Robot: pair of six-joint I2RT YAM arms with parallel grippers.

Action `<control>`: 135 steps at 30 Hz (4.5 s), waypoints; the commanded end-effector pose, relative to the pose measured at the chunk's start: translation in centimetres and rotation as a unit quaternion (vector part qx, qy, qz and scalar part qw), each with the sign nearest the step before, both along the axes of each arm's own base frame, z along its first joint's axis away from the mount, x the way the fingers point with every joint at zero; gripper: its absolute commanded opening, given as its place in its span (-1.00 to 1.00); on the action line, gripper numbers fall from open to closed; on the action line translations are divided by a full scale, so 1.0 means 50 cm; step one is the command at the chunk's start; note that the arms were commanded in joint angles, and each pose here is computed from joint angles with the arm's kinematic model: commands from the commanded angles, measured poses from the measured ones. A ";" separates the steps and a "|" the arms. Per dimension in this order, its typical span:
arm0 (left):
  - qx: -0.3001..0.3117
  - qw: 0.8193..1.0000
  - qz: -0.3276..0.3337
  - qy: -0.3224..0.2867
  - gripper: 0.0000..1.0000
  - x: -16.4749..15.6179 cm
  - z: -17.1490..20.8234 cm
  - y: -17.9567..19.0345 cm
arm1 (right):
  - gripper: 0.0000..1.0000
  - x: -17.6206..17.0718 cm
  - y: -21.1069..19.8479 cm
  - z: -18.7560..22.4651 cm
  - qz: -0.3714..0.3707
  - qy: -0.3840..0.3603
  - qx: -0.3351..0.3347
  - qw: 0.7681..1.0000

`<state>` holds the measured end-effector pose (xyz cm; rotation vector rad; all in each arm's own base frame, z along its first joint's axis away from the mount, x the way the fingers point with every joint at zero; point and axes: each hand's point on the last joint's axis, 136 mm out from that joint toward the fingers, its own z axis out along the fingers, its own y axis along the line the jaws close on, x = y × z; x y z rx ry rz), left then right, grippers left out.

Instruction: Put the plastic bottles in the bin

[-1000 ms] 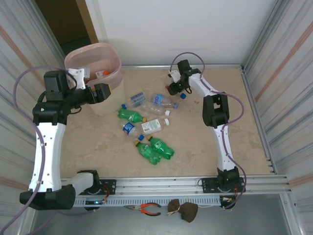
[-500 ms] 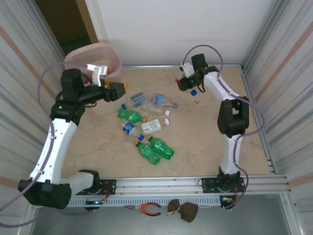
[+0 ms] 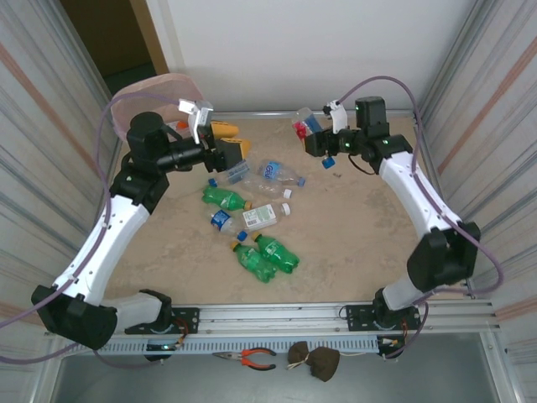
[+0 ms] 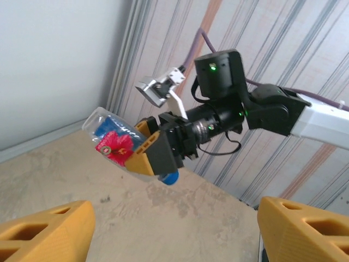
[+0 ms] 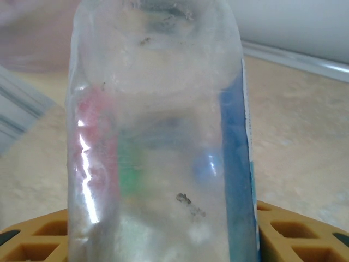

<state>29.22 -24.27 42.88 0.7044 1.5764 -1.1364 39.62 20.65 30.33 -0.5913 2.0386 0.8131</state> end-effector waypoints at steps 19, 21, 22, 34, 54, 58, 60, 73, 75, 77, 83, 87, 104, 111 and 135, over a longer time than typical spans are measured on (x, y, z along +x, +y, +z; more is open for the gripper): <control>-0.104 0.979 -0.109 -0.135 0.74 -0.139 0.159 -0.093 | 0.14 -0.346 0.095 0.354 0.164 -0.248 0.186 0.937; -0.108 0.973 -0.128 -0.157 0.78 -0.159 0.172 -0.098 | 0.14 -0.369 0.093 0.373 0.172 -0.270 0.193 0.928; -0.109 0.970 -0.139 -0.168 0.79 -0.171 0.178 -0.102 | 0.15 -0.381 0.094 0.379 0.178 -0.279 0.197 0.923; -0.107 0.932 -0.255 -0.236 0.74 -0.278 0.224 -0.149 | 0.17 -0.487 0.121 0.400 0.255 -0.321 0.211 0.887; -0.112 0.909 -0.302 -0.263 0.31 -0.332 0.235 -0.181 | 0.17 -0.511 0.137 0.385 0.257 -0.326 0.193 0.889; -0.111 0.910 -0.303 -0.262 0.24 -0.329 0.231 -0.184 | 0.17 -0.510 0.137 0.385 0.254 -0.328 0.193 0.889; -0.109 0.911 -0.303 -0.258 0.24 -0.326 0.227 -0.187 | 0.18 -0.511 0.137 0.386 0.254 -0.329 0.193 0.889; -0.093 0.919 -0.280 -0.262 0.09 -0.307 0.218 -0.194 | 0.41 -0.495 0.134 0.369 0.233 -0.329 0.175 0.898; -0.085 0.924 -0.269 -0.259 0.08 -0.297 0.214 -0.196 | 0.51 -0.494 0.131 0.364 0.229 -0.329 0.171 0.900; -0.080 0.930 -0.252 -0.254 0.08 -0.282 0.215 -0.194 | 0.56 -0.491 0.125 0.359 0.219 -0.329 0.165 0.904; -0.045 0.955 -0.170 -0.238 0.04 -0.209 0.214 -0.163 | 0.66 -0.477 0.102 0.331 0.180 -0.326 0.135 0.918; -0.003 0.970 -0.090 -0.227 0.03 -0.141 0.205 -0.123 | 0.67 -0.469 0.081 0.316 0.152 -0.329 0.111 0.925; 0.066 0.964 0.253 -0.046 -0.15 0.206 0.172 0.233 | 0.72 -0.443 0.065 0.307 0.124 -0.336 0.077 0.930; 0.034 0.950 0.310 0.022 -0.18 0.313 0.139 0.337 | 0.72 -0.445 0.068 0.317 0.128 -0.336 0.083 0.929; 0.070 0.932 0.299 0.191 -0.23 0.477 -0.217 0.361 | 0.72 -0.444 0.063 0.302 0.121 -0.322 0.083 0.935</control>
